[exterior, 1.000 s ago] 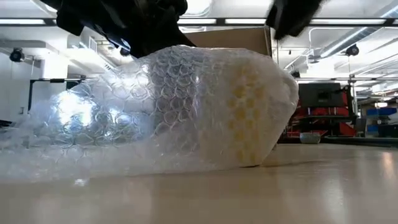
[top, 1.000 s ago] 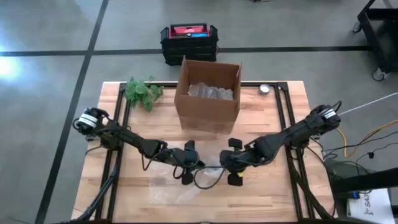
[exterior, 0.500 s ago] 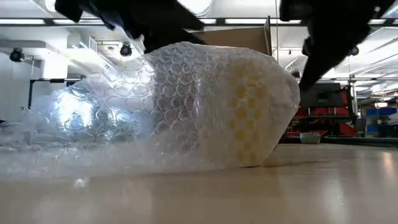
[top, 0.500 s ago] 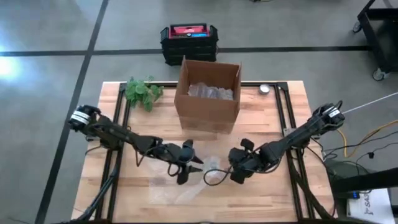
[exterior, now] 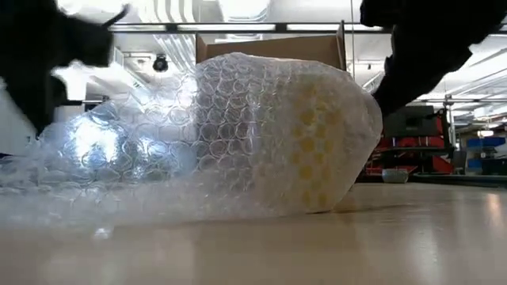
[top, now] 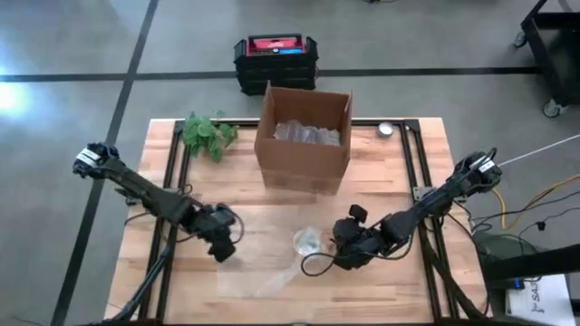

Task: Wrap mug
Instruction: Wrap the yellow cup in bubble wrap

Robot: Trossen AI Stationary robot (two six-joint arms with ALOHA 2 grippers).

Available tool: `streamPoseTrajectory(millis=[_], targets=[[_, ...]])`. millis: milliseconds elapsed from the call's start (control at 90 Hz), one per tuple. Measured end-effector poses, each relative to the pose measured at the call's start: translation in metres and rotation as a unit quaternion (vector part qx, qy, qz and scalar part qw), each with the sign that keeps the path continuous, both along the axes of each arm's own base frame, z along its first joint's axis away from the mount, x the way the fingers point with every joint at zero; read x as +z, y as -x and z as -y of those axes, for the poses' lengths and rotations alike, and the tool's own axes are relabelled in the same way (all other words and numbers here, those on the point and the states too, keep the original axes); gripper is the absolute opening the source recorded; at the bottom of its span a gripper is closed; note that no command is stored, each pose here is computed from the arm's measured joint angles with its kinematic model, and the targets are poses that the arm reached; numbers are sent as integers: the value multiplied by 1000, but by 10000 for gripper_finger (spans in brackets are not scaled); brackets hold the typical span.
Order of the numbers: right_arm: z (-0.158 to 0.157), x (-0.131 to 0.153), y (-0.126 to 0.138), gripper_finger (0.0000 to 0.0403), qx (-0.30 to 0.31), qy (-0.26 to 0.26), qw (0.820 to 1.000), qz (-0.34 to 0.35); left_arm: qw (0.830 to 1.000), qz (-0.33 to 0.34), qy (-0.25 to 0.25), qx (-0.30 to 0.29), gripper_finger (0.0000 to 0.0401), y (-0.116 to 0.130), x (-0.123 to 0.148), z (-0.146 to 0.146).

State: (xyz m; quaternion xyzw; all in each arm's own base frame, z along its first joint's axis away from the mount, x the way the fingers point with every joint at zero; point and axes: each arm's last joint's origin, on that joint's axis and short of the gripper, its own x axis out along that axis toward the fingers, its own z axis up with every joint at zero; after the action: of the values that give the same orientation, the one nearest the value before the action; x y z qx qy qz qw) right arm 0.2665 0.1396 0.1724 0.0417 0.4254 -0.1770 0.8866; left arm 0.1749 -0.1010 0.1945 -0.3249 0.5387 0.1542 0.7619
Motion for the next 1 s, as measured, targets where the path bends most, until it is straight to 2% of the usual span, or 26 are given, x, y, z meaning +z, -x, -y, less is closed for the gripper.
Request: streamPoseTrajectory(millis=[144,256,589,689,844,1000], targets=[[1,-3,-1,145,-2,32,999,11,997,-19,36,63,171,18,-26,5],[-1,-5,-1,137,5,40,999,8,994,-32,47,89,160,25,-41,5],[-2,-8,-3,112,4,39,999,11,993,-48,30,101,140,26,-64,4],[-2,-11,-4,104,3,43,999,9,995,-33,22,91,109,24,-65,5],[-3,-17,-8,94,10,48,999,7,997,20,12,73,15,13,-53,10],[-6,-20,-12,83,30,48,998,14,995,90,-16,44,4,-2,-29,18]])
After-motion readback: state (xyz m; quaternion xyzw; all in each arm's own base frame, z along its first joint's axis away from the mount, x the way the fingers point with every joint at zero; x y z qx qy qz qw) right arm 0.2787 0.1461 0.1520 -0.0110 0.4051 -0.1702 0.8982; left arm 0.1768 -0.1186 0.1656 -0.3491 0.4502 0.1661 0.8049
